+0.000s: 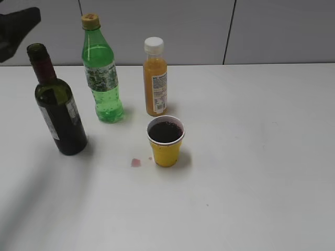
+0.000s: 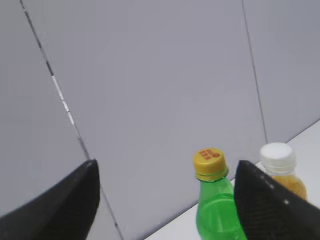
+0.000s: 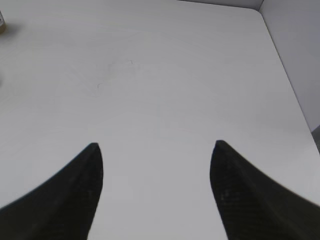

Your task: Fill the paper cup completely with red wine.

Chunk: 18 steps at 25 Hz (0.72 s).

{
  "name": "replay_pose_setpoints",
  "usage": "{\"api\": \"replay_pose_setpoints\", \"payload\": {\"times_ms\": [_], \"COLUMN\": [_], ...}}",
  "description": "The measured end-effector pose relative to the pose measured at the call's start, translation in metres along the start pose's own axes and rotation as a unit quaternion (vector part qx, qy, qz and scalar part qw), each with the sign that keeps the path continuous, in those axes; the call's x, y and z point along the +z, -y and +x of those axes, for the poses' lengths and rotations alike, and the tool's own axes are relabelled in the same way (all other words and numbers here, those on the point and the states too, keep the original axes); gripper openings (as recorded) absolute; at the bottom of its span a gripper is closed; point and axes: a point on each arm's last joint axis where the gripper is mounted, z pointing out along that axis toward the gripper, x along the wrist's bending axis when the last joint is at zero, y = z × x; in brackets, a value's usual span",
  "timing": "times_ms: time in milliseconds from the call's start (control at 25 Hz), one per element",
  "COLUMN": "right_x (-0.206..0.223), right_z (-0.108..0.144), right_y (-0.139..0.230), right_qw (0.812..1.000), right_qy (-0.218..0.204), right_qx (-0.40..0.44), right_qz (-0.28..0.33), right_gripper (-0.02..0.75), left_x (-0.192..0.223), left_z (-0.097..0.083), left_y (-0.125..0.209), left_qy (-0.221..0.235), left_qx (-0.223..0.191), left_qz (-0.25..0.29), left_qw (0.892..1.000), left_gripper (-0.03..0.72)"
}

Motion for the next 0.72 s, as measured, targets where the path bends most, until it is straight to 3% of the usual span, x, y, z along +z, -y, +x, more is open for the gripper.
{"api": "replay_pose_setpoints", "payload": {"times_ms": [200, 280, 400, 520, 640, 720], "right_x": [0.0, 0.0, 0.0, 0.0, 0.0, 0.0], "right_z": [0.0, 0.0, 0.0, 0.0, 0.0, 0.0], "right_y": [0.0, 0.0, 0.0, 0.0, 0.0, 0.0], "right_qw": [1.0, 1.0, 1.0, 1.0, 1.0, 1.0], "right_qy": [0.0, 0.0, 0.0, 0.0, 0.0, 0.0], "right_qx": [0.0, 0.0, 0.0, 0.0, 0.0, 0.0], "right_qz": [0.0, 0.0, 0.0, 0.0, 0.0, 0.0], "right_gripper": [0.51, 0.51, 0.51, 0.51, 0.51, 0.51], "left_x": [-0.032, -0.048, -0.074, -0.101, -0.125, -0.138], "left_z": [0.012, 0.016, 0.018, 0.016, 0.006, -0.004], "left_y": [-0.023, -0.028, -0.03, -0.019, -0.013, -0.015], "left_qy": [-0.076, -0.115, -0.161, -0.195, -0.203, -0.18], "left_qx": [0.007, -0.012, -0.034, -0.074, -0.144, -0.172], "left_qz": [0.104, 0.15, 0.239, 0.361, 0.453, 0.483], "left_qw": [0.992, 0.982, 0.957, 0.909, 0.856, 0.839], "left_gripper": [0.622, 0.605, 0.586, 0.58, 0.58, 0.58]}}
